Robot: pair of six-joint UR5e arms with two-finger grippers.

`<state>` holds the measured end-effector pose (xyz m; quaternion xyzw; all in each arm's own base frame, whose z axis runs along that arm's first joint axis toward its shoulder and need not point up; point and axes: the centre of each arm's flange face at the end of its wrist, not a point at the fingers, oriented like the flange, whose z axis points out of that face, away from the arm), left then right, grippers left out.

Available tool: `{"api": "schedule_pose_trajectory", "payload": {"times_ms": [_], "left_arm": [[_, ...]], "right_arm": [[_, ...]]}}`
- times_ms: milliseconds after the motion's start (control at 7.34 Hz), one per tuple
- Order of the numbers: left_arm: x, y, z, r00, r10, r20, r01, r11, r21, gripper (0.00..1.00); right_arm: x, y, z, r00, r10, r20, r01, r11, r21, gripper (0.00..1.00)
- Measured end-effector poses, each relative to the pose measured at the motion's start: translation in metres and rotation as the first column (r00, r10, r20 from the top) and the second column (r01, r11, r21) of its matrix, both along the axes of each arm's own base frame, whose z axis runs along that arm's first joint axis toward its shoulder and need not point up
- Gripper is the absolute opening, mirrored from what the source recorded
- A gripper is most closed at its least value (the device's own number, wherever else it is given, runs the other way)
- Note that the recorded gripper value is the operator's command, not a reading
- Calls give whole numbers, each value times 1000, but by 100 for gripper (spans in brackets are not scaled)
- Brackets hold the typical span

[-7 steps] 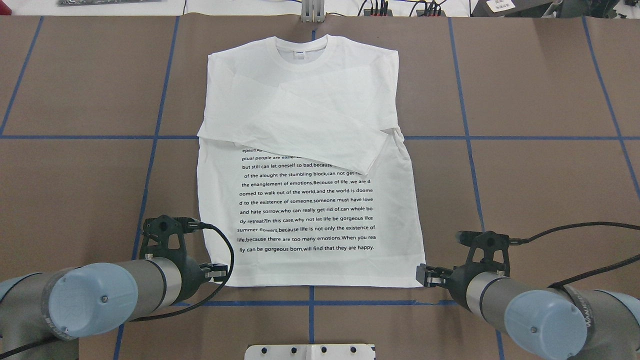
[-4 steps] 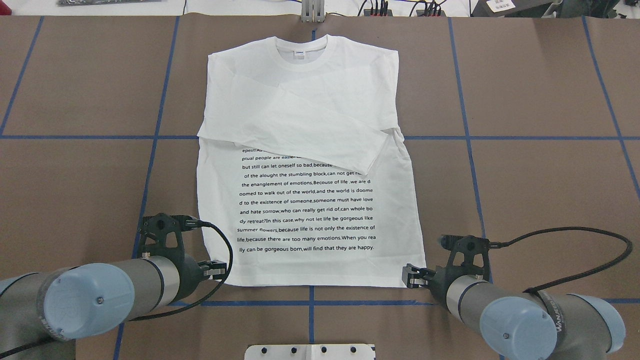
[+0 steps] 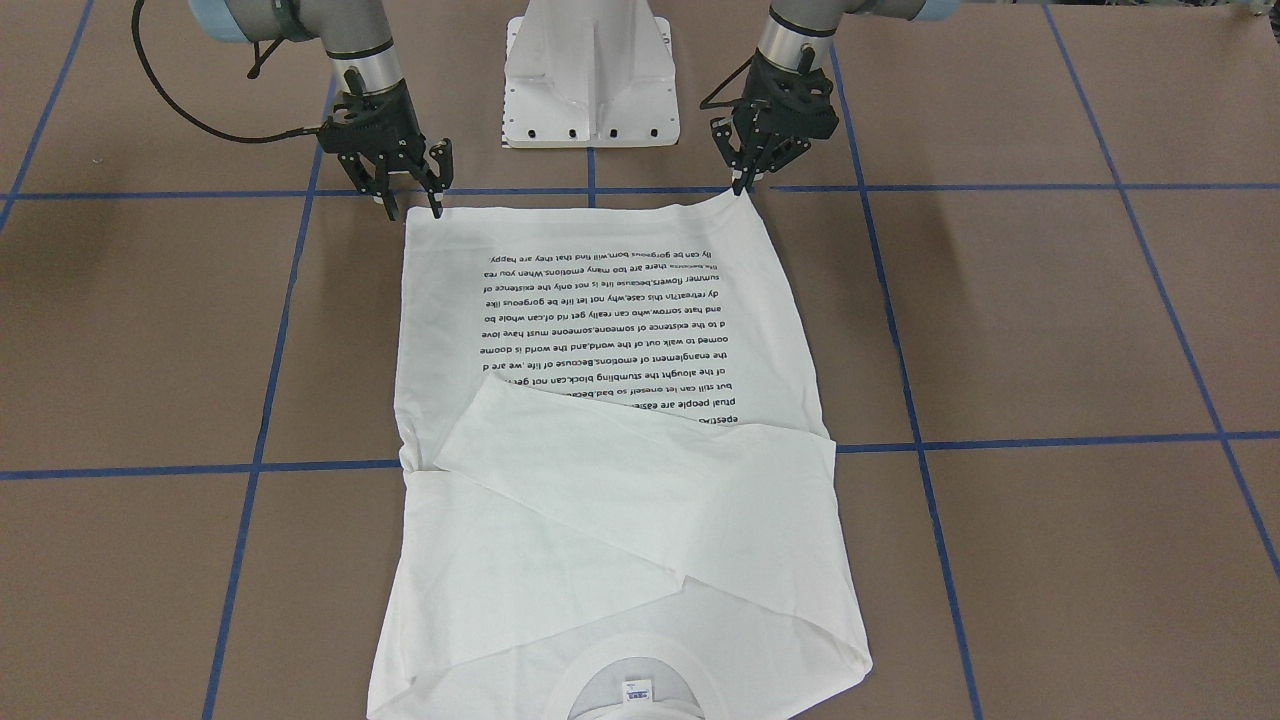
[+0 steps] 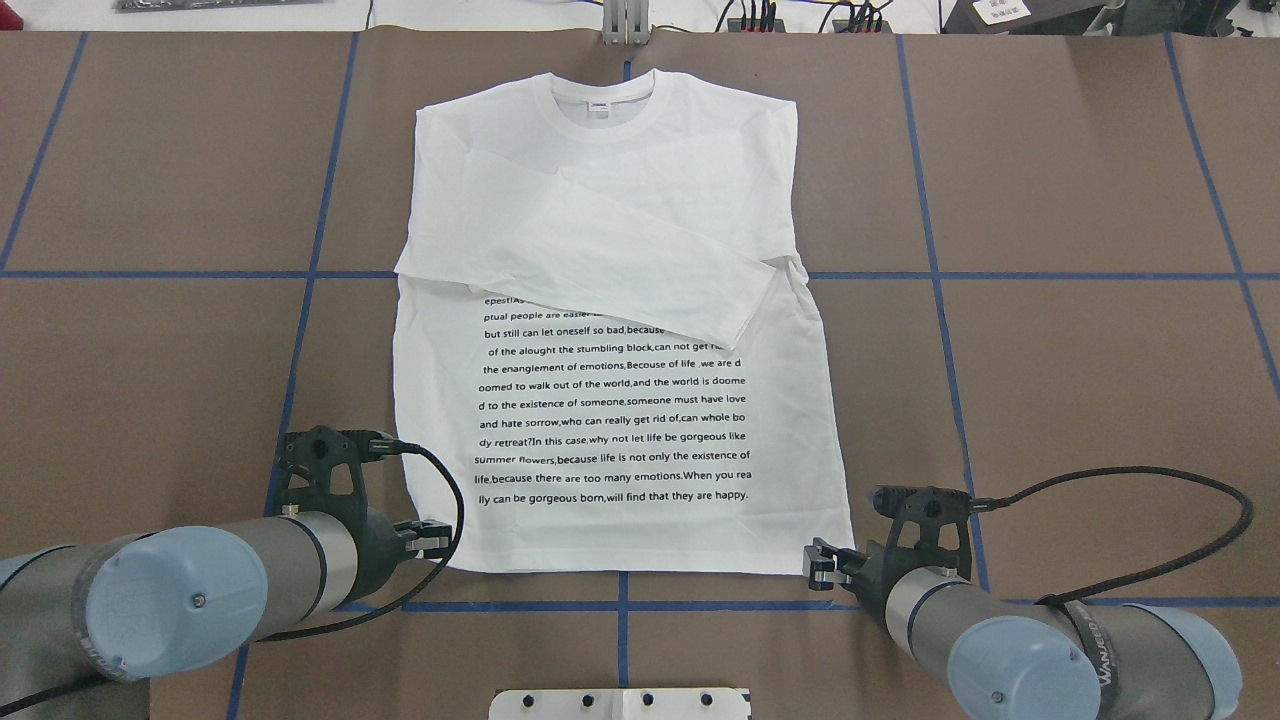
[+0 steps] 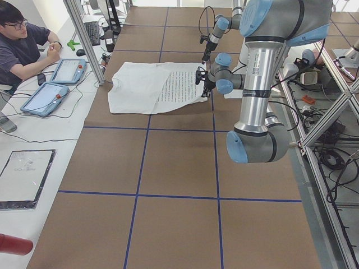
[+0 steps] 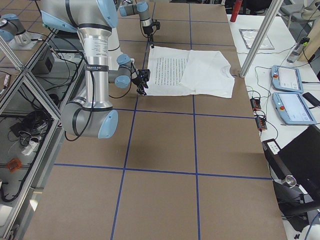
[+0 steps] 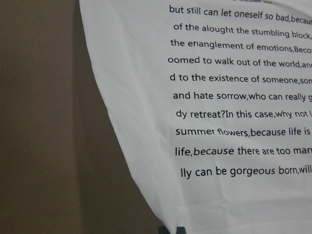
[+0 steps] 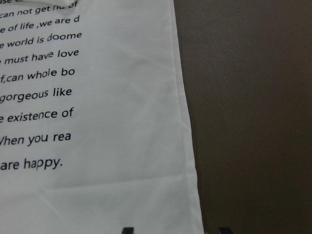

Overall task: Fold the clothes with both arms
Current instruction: 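Position both grippers at the hem corners nearest the robot and grasp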

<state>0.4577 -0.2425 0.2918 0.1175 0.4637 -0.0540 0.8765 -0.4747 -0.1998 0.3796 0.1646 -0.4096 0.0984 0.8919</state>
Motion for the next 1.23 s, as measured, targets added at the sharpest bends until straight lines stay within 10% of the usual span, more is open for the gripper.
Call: {"api": "schedule_pose_trajectory", "payload": {"times_ms": [545,953,1226], "left_arm": [[-1,0,1,1000,-2,2,2,1000,-1,0],[-2,0,2,1000,-3,3,3,1000,-2,0],[-3,1,3,1000,-2,4,2,1000,-2,0]], "right_arm": [[-8,15,7,999,-17,-45,17,1000,14,45],[-12,18,9,998,-17,-58,19,999,35,0],[-12,12,5,999,-9,-53,11,999,44,0]]}}
